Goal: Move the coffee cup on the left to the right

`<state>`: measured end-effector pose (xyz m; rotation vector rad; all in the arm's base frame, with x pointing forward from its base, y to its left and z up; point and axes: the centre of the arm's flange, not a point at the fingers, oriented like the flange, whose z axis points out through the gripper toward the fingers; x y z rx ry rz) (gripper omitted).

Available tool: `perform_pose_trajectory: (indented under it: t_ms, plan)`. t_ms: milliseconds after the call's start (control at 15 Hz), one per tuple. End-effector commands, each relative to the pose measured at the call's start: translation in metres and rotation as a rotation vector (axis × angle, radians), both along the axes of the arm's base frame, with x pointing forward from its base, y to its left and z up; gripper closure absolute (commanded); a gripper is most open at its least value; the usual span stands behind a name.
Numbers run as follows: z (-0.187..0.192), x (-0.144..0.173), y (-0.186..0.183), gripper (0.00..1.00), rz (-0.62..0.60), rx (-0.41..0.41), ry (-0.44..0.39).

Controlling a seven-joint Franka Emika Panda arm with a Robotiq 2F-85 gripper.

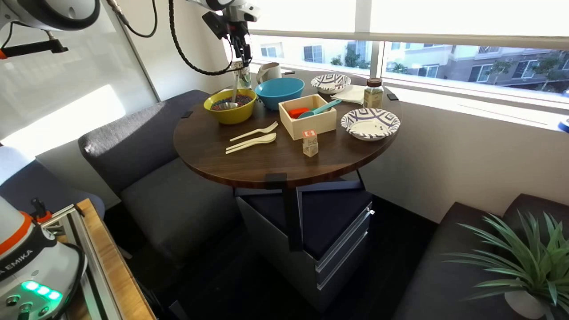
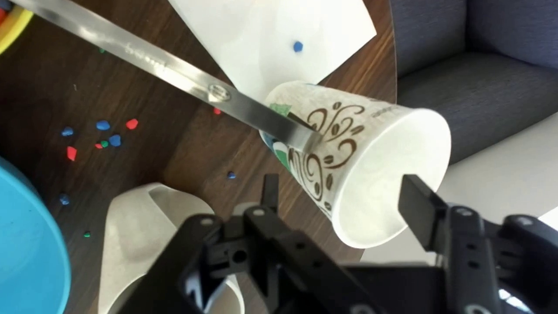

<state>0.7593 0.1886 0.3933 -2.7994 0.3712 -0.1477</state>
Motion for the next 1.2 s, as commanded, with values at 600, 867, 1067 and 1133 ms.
perform_pose_trajectory:
  t_ms: [600, 867, 1067, 1133]
  plan:
    - [-0.012, 0.021, 0.023, 0.68, -0.024, -0.095, -0.015]
    - [-0.011, 0.021, 0.022, 0.90, -0.033, -0.103, -0.023]
    - [-0.009, 0.022, 0.020, 1.00, -0.041, -0.098, -0.032]
    - [-0.006, 0.022, 0.020, 0.99, -0.045, -0.091, -0.042]
